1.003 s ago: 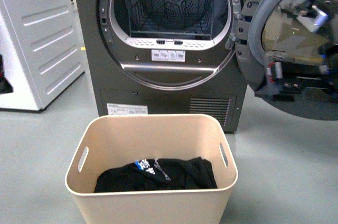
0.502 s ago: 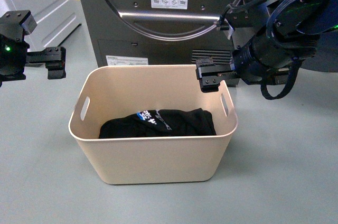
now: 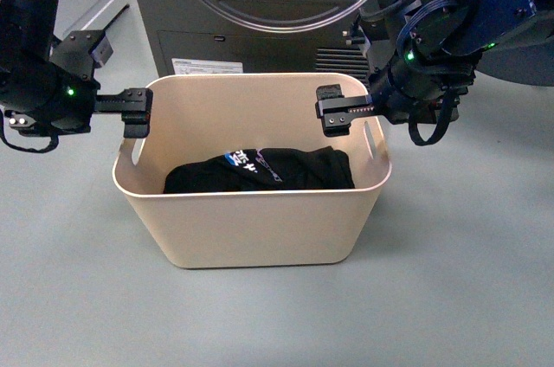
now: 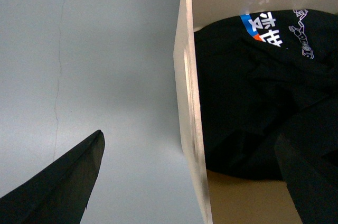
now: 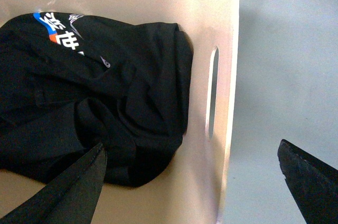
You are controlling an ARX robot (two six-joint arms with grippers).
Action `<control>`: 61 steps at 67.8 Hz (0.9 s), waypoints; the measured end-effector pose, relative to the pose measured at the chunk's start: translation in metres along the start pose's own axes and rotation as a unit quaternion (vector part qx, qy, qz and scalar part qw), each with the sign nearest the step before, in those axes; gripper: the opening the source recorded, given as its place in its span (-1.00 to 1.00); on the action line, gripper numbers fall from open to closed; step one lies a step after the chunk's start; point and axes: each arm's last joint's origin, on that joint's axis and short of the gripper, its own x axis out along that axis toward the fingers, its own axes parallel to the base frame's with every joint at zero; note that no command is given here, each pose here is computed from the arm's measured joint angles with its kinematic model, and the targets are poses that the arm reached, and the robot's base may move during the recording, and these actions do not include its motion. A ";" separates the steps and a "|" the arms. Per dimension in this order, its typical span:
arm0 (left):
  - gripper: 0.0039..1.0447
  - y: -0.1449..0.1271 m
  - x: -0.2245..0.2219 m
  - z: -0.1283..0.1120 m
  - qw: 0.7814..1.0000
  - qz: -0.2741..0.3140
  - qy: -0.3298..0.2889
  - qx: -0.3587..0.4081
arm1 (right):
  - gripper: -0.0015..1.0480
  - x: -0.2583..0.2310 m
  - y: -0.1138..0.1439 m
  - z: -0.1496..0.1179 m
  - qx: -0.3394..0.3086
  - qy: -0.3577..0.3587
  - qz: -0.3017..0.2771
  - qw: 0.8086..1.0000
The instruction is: Move hamper under clothes hanger
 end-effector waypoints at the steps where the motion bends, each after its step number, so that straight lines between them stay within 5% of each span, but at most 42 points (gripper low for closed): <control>1: 0.88 0.000 0.001 -0.001 1.000 0.000 0.001 0.000 | 0.85 0.001 0.000 0.000 0.000 0.001 -0.001 1.000; 50: 0.88 0.004 0.039 -0.007 1.000 0.005 0.001 -0.001 | 0.85 0.053 -0.005 -0.012 0.008 0.028 -0.033 0.999; 61: 0.44 0.005 0.040 -0.005 1.000 0.019 -0.006 0.002 | 0.39 0.059 -0.003 -0.014 0.005 0.033 -0.051 0.998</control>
